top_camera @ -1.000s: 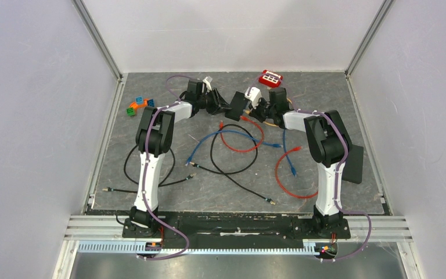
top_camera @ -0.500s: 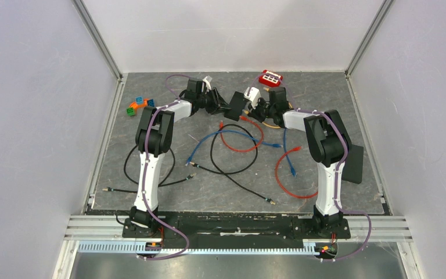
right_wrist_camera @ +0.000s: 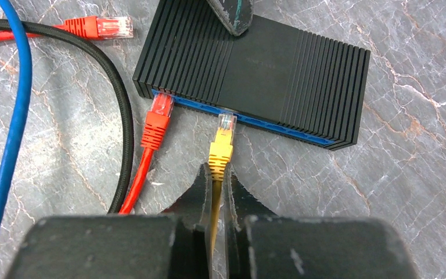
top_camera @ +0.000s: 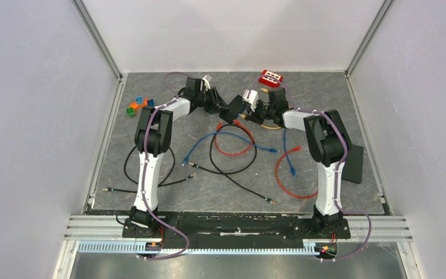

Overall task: Insert the plug into the switch port
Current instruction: Insert the connector into the switch port.

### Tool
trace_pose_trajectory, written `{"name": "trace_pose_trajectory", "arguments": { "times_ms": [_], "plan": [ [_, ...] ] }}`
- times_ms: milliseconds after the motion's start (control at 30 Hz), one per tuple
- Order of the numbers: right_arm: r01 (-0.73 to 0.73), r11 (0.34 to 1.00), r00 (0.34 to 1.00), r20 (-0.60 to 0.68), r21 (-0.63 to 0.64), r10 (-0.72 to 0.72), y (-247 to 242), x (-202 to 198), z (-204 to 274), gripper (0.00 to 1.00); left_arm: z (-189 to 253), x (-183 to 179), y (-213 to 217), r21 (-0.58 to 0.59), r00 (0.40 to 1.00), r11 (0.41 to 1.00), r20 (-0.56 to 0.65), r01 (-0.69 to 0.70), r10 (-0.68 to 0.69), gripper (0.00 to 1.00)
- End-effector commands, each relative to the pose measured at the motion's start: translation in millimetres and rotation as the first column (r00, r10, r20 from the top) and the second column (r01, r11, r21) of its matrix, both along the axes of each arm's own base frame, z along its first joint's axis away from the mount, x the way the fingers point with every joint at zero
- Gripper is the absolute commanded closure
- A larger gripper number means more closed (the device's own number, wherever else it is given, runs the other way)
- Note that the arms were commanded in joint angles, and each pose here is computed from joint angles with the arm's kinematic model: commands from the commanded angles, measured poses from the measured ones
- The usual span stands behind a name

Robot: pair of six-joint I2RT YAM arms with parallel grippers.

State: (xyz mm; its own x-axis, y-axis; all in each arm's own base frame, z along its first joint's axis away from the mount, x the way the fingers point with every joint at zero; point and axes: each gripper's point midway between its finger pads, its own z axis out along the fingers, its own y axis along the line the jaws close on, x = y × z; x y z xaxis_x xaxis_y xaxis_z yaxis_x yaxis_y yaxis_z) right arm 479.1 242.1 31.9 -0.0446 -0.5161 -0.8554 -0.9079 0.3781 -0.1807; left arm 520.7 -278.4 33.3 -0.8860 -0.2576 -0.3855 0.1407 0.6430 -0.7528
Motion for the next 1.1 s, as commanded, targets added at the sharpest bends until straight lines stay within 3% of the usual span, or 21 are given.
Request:
{"name": "trace_pose_trajectory", "arguments": {
  "times_ms": [0,500,1067],
  "plan": [
    [-0.058,0.994,0.998,0.016,0.092,0.057,33,-7,23,1.0,4,-17,-3,0.033,0.998,0.998,-0.015,0.059,-0.059,0.57],
    [0.099,0.983,0.987,-0.137,0.154,-0.078,27,-21,20,1.0,4,-23,4,0.077,0.998,0.995,-0.026,0.061,-0.059,0.58],
    [0.201,0.972,0.98,-0.034,0.123,-0.198,13,-25,39,1.0,7,-24,10,0.123,0.997,0.99,-0.014,0.072,-0.071,0.57]
  ]
}}
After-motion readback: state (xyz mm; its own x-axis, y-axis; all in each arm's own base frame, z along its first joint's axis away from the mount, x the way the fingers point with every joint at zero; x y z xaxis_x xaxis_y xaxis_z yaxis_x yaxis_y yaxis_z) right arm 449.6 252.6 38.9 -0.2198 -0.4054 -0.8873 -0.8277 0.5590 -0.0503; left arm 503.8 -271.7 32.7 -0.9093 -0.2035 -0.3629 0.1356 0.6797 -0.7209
